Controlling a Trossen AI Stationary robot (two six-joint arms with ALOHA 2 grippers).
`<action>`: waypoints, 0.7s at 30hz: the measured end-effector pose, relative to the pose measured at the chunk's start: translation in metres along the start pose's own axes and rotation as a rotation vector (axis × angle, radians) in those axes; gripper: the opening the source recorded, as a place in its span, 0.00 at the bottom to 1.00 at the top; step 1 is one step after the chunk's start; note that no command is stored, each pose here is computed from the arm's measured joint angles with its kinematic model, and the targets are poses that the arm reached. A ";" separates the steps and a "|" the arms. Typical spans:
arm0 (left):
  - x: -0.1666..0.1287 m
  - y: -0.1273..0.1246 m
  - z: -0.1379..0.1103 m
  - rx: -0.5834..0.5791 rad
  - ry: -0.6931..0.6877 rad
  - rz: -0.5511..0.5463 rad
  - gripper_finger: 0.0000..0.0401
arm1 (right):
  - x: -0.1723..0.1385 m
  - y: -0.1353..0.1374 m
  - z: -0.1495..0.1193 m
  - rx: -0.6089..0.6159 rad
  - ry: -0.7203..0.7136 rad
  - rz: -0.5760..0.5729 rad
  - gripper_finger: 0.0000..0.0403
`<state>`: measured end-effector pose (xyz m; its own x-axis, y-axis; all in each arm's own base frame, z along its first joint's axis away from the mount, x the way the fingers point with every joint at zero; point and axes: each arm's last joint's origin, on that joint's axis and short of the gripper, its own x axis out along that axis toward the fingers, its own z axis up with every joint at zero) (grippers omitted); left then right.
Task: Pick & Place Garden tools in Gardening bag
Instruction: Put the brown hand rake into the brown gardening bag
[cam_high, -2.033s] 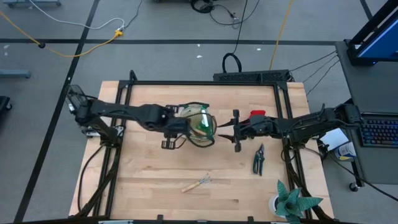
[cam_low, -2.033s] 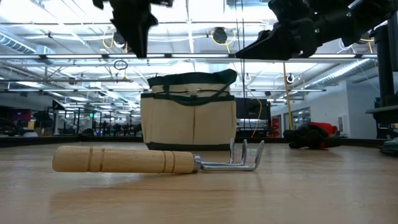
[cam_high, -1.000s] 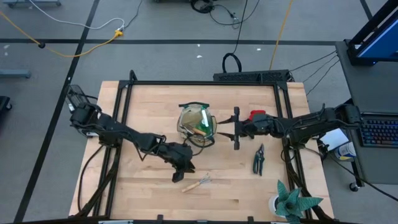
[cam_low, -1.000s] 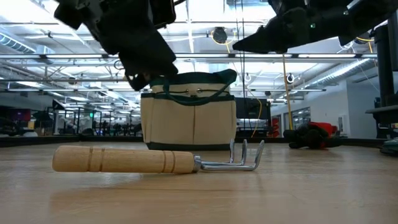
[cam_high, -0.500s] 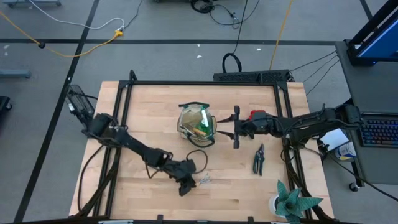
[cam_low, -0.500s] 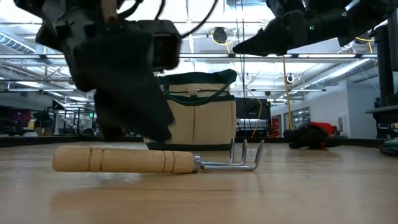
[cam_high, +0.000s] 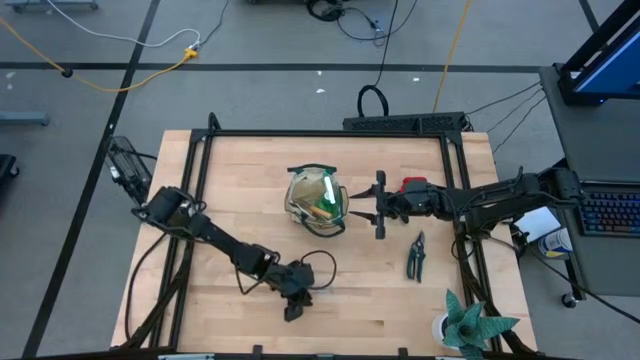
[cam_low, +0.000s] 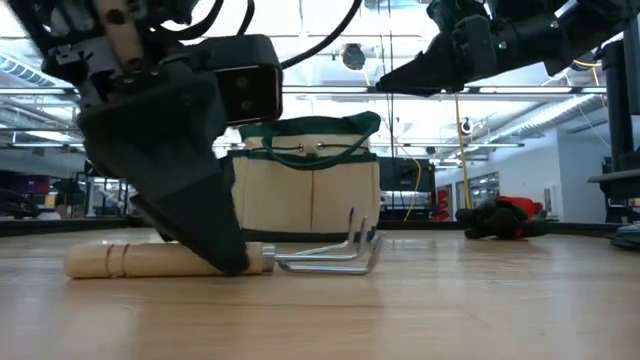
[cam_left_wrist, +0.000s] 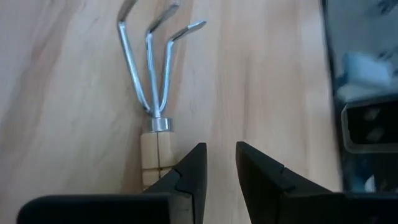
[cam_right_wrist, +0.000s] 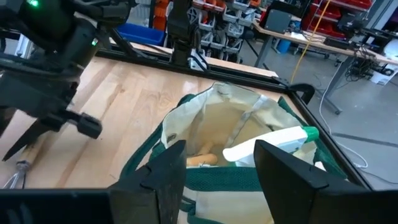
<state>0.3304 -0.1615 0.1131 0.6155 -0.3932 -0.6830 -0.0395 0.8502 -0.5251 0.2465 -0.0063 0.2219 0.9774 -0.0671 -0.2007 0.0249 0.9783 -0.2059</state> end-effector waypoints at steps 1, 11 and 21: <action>-0.001 0.000 0.000 0.028 0.005 0.000 0.23 | 0.000 0.000 0.000 0.000 0.003 0.001 0.45; -0.044 -0.017 0.018 0.207 0.007 0.217 0.23 | 0.000 0.000 -0.001 -0.002 0.013 0.003 0.45; -0.029 -0.006 0.007 0.196 0.105 0.213 0.23 | 0.000 0.000 -0.002 -0.004 0.021 0.004 0.45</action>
<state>0.3183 -0.1528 0.1394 0.5247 -0.2241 -0.8213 -0.0001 0.9647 -0.2633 0.2461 -0.0063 0.2197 0.9729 -0.0669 -0.2212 0.0198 0.9778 -0.2088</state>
